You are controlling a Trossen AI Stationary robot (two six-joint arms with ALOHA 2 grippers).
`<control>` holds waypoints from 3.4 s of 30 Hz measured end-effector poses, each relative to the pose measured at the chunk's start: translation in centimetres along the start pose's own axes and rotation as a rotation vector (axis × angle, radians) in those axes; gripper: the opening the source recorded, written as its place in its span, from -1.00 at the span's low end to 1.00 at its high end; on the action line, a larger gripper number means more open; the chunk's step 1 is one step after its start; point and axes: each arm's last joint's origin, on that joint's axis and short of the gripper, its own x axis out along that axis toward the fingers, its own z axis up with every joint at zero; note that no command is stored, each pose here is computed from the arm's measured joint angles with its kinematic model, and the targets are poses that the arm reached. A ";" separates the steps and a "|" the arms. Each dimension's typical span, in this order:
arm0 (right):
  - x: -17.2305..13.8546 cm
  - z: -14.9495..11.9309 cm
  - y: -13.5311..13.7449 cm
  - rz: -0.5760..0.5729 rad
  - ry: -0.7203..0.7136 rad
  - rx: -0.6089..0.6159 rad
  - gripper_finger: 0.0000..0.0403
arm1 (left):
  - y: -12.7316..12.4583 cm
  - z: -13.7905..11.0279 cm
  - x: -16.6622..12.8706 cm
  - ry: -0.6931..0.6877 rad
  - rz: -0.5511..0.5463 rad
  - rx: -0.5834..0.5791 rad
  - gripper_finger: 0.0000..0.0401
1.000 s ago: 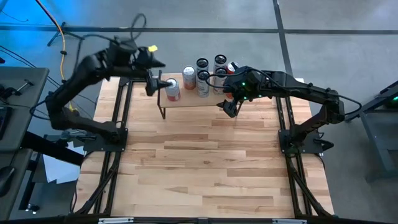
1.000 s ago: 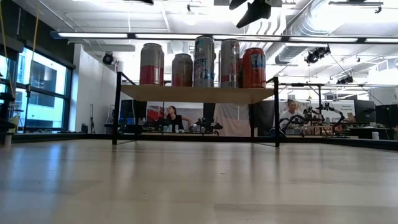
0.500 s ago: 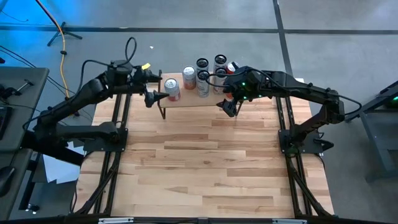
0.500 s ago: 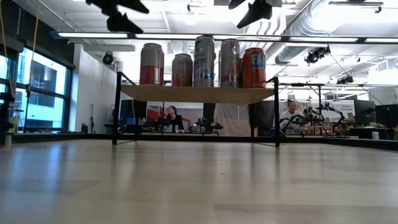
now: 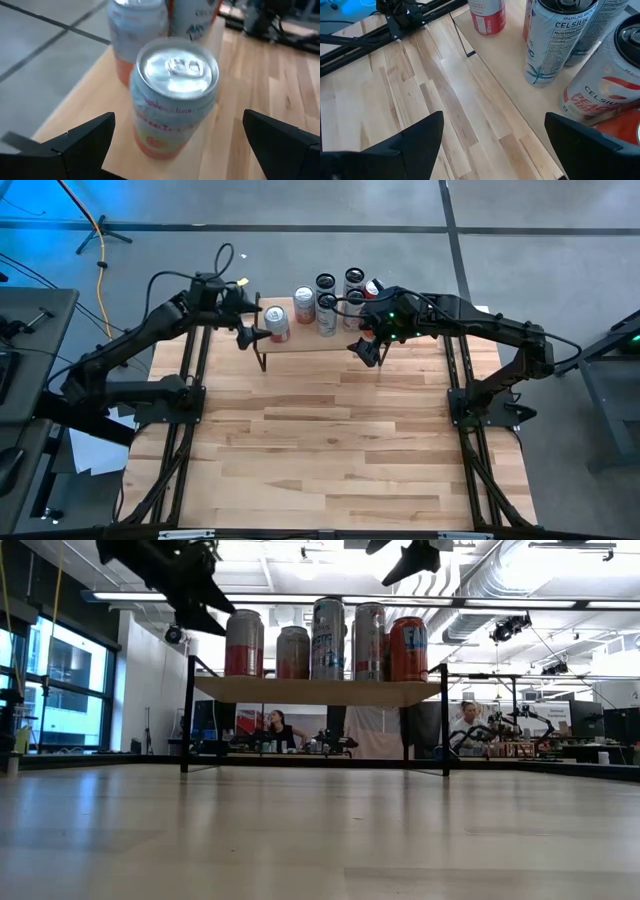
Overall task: Place canned beverage on shelf
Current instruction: Put the silver soda can on the shelf
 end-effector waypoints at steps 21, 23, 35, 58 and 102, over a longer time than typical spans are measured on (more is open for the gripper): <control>0.0 0.0 0.0 0.000 0.000 0.013 0.66 | 2.1 -0.3 5.2 0.040 -0.085 0.041 0.99; 0.0 0.0 0.0 0.000 0.000 0.013 0.66 | 2.2 -0.3 5.5 0.041 -0.085 0.036 0.99; 0.0 0.0 -0.1 -0.043 -0.013 -0.007 0.66 | 2.1 -0.1 4.9 0.020 -0.076 0.043 0.35; 0.0 0.0 -0.1 -0.044 -0.013 -0.013 0.66 | -3.7 1.4 3.2 -0.095 0.256 -0.260 0.23; 0.0 0.1 -0.2 -0.079 -0.024 -0.021 0.66 | -10.2 -0.1 7.8 -0.112 0.491 -0.309 0.37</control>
